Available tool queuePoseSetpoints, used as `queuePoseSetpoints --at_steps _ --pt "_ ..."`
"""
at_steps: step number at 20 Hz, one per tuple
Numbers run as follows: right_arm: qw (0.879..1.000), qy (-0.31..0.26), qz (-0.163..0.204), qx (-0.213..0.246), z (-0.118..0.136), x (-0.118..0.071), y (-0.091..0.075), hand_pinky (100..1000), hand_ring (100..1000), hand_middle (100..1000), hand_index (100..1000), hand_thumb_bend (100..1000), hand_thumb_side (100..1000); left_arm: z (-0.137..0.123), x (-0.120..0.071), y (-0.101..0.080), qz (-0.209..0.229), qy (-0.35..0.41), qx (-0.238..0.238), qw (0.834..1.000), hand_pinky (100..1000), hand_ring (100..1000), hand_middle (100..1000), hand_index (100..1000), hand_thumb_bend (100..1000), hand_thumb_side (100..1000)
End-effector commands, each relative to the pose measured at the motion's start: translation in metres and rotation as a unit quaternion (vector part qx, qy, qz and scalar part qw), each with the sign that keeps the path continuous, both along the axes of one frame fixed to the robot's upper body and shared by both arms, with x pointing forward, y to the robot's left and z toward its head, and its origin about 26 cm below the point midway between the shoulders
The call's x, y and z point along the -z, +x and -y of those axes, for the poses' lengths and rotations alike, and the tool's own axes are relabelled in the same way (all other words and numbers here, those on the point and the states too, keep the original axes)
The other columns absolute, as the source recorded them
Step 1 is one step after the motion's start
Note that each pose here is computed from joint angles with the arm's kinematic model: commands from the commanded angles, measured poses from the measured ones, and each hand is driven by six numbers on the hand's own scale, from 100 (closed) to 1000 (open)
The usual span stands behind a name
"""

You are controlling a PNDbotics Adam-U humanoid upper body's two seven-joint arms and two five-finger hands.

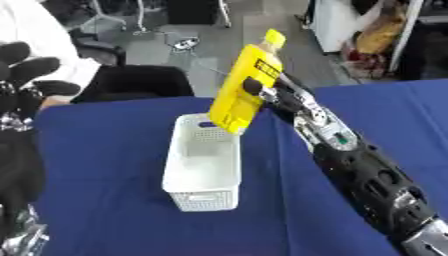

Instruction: Pick up objects on the table and place them in the box.

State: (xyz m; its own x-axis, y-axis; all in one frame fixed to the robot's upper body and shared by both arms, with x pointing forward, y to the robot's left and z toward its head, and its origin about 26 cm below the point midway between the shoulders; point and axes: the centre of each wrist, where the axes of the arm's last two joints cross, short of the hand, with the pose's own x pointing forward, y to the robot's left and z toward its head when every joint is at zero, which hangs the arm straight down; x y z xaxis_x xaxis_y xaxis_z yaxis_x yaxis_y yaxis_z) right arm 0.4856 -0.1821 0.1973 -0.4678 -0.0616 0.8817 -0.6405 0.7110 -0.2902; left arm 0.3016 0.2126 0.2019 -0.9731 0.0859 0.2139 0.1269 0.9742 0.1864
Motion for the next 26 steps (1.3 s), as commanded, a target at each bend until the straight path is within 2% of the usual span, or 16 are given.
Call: queuePoseSetpoints --at_steps 1,7,11,13,14,16,18,19,20,21,22,23,24,25,26 --pt "1.0 -0.002 0.021 -0.01 -0.007 -0.017 0.002 100 100 100 345 578 428 0.0 -0.01 -0.001 0.013 -0.004 0.005 1.0 662 753 827 851 296 937" --pt "0.999 -0.019 0.029 0.004 -0.002 -0.014 0.004 100 100 100 347 561 417 0.003 -0.014 0.0 0.016 -0.009 0.011 1.0 665 752 827 851 297 935" --pt "0.999 -0.027 0.035 0.015 0.001 -0.011 0.006 100 100 100 349 580 452 0.004 -0.017 0.001 0.019 -0.013 0.014 1.0 668 753 826 850 298 933" --pt "0.998 -0.036 0.047 0.025 0.003 -0.01 0.007 100 100 100 351 581 475 0.004 -0.018 0.001 0.019 -0.013 0.016 1.0 668 753 826 850 298 933" --pt "0.997 -0.04 0.055 0.031 0.004 -0.009 0.007 100 100 100 365 569 516 0.005 -0.019 0.001 0.02 -0.013 0.018 1.0 668 753 826 850 298 933" --pt "0.996 -0.044 0.072 0.042 0.007 -0.008 0.007 100 100 102 372 558 526 0.006 -0.02 0.001 0.021 -0.013 0.02 0.999 668 753 826 850 299 933" --pt "0.994 -0.043 0.085 0.055 0.008 -0.007 0.008 100 100 161 405 508 558 0.007 -0.021 0.001 0.022 -0.013 0.023 0.999 668 754 826 850 299 933" --pt "0.993 -0.043 0.09 0.06 0.009 -0.006 0.008 100 100 148 398 510 550 0.007 -0.021 0.001 0.022 -0.013 0.024 0.999 668 754 826 850 299 933" --pt "0.993 -0.045 0.094 0.063 0.009 -0.005 0.008 100 169 241 461 543 595 0.007 -0.022 0.001 0.023 -0.013 0.025 0.999 669 754 826 850 299 933" --pt "0.992 -0.052 0.099 0.064 0.009 -0.005 0.008 100 183 256 471 552 602 0.008 -0.022 0.002 0.023 -0.013 0.025 0.999 669 754 826 850 299 933" --pt "0.991 -0.058 0.103 0.064 0.01 -0.004 0.008 299 336 408 575 645 662 0.008 -0.022 0.002 0.023 -0.013 0.026 0.999 669 754 826 850 299 933" --pt "0.99 -0.069 0.108 0.061 0.01 -0.003 0.008 344 363 436 603 658 671 0.008 -0.022 0.002 0.023 -0.013 0.026 0.999 669 754 826 850 299 933" --pt "0.989 -0.081 0.111 0.057 0.01 -0.003 0.008 480 454 523 679 698 706 0.008 -0.023 0.002 0.023 -0.014 0.026 0.999 669 754 826 850 299 933" --pt "0.988 -0.093 0.114 0.052 0.01 -0.002 0.008 501 466 537 690 704 712 0.008 -0.023 0.002 0.023 -0.014 0.026 0.999 669 754 826 850 299 933" --pt "0.987 -0.102 0.117 0.048 0.01 -0.002 0.008 673 565 628 759 731 755 0.007 -0.023 0.002 0.023 -0.013 0.026 0.999 670 754 827 850 299 932"
